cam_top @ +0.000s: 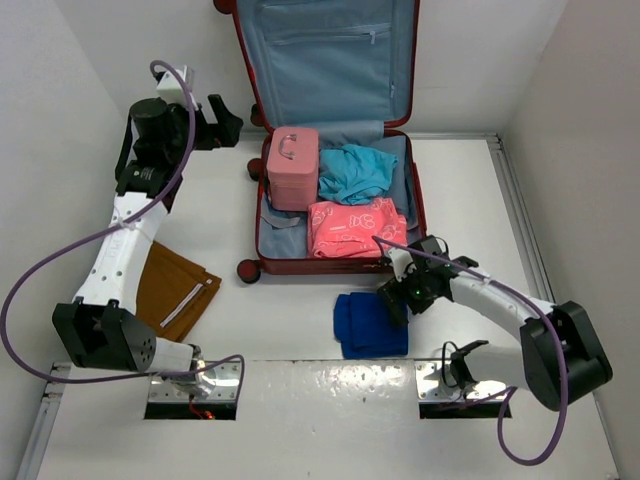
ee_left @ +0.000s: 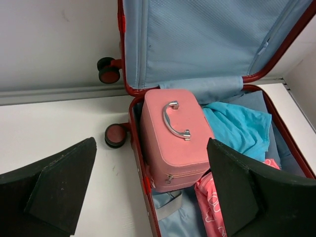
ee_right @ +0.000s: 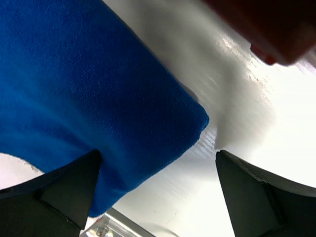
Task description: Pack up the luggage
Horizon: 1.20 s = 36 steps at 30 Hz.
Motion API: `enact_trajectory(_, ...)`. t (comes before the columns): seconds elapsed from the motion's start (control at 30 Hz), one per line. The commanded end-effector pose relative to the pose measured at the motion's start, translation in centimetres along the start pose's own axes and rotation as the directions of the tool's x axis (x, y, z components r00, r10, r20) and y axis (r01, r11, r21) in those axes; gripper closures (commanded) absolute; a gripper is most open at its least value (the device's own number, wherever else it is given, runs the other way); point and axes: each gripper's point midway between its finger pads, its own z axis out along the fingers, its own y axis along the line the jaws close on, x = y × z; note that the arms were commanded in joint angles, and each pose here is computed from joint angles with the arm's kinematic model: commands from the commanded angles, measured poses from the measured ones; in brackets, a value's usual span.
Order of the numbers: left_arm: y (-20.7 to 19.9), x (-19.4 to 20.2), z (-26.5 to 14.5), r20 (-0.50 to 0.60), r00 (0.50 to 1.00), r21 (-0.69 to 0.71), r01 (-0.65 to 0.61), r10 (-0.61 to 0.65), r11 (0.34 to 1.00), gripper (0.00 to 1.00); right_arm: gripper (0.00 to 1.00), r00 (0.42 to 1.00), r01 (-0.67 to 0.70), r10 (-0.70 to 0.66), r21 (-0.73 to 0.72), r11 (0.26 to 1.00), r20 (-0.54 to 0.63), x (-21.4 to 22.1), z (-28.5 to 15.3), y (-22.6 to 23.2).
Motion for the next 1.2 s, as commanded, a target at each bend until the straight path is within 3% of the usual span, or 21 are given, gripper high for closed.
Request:
enact_trajectory(0.0,0.5,-1.7,-0.5,0.057,0.998,-0.014,0.002,-0.001,1.0,0.0,0.03,0.995,0.095,-0.096,-0.025,0.995,-0.04,0.8,1.1,0.2)
enact_trajectory(0.1,0.9,-1.8,-0.4,0.059,0.998,-0.023,0.003,-0.002,1.0,0.0,0.15,0.989,0.133,-0.137,-0.082,0.988,-0.057,1.2,1.4,1.1)
enact_trajectory(0.17,1.3,-2.6,-0.5,0.08,0.997,-0.038,-0.009,0.012,0.999,0.0,0.29,0.98,0.189,-0.195,-0.13,0.973,-0.039,1.4,1.5,2.1)
enact_trajectory(0.33,2.1,-2.4,-0.2,0.075,0.997,-0.058,-0.014,0.018,0.998,0.0,0.49,0.946,0.314,-0.324,-0.227,0.922,-0.007,2.5,1.5,4.0)
enact_trajectory(0.47,2.4,-1.9,0.4,0.065,0.998,-0.06,-0.012,0.016,0.998,0.0,0.74,0.911,0.399,-0.413,-0.284,0.872,0.011,2.5,0.7,5.1)
enact_trajectory(0.57,2.4,-1.9,0.4,0.065,0.998,-0.061,-0.021,0.025,0.998,0.0,0.88,0.863,0.499,-0.495,-0.337,0.798,0.105,1.9,-1.3,6.5)
enact_trajectory(0.6,2.6,-1.5,0.7,0.056,0.998,-0.062,-0.019,0.023,0.998,0.0,0.94,0.797,0.604,-0.566,-0.328,0.727,0.213,0.8,-2.2,7.3)
enact_trajectory(0.63,2.6,-1.5,0.7,0.056,0.998,-0.062,-0.019,0.023,0.998,0.0,0.98,0.755,0.655,-0.593,-0.282,0.701,0.28,-0.3,-3.3,7.7)
enact_trajectory(0.8,2.9,-1.5,1.0,0.059,0.998,-0.072,-0.028,0.032,0.997,0.0,1.0,0.511,0.805,-0.666,-0.032,0.592,0.544,-9.5,-8.2,9.2)
enact_trajectory(0.9,3.0,-1.4,1.3,0.059,0.998,-0.072,-0.028,0.032,0.997,0.0,1.0,0.419,0.817,-0.654,0.054,0.575,0.63,-14.6,-10.6,9.9)
enact_trajectory(0.93,3.0,-1.4,1.3,0.059,0.998,-0.072,-0.028,0.032,0.997,0.0,1.0,0.419,0.812,-0.638,0.047,0.581,0.646,-15.5,-10.5,10.1)
enact_trajectory(0.97,3.0,-1.4,1.3,0.059,0.998,-0.072,-0.028,0.032,0.997,0.0,1.0,0.339,0.814,-0.648,0.132,0.565,0.682,-18.0,-11.6,10.2)
enact_trajectory(1.07,3.2,-1.4,1.3,0.059,0.997,-0.082,-0.047,0.052,0.996,0.0,1.0,0.287,0.824,-0.633,0.153,0.546,0.719,-22.0,-12.6,11.0)
enact_trajectory(1.1,3.5,-1.3,1.6,0.06,0.997,-0.091,-0.047,0.052,0.995,0.0,1.0,0.24,0.822,-0.63,0.191,0.537,0.739,-24.2,-13.4,11.2)
enact_trajectory(1.17,3.5,-1.3,1.6,0.06,0.997,-0.091,-0.047,0.052,0.995,0.0,1.0,0.261,0.805,-0.592,0.167,0.57,0.762,-26.2,-13.6,11.5)
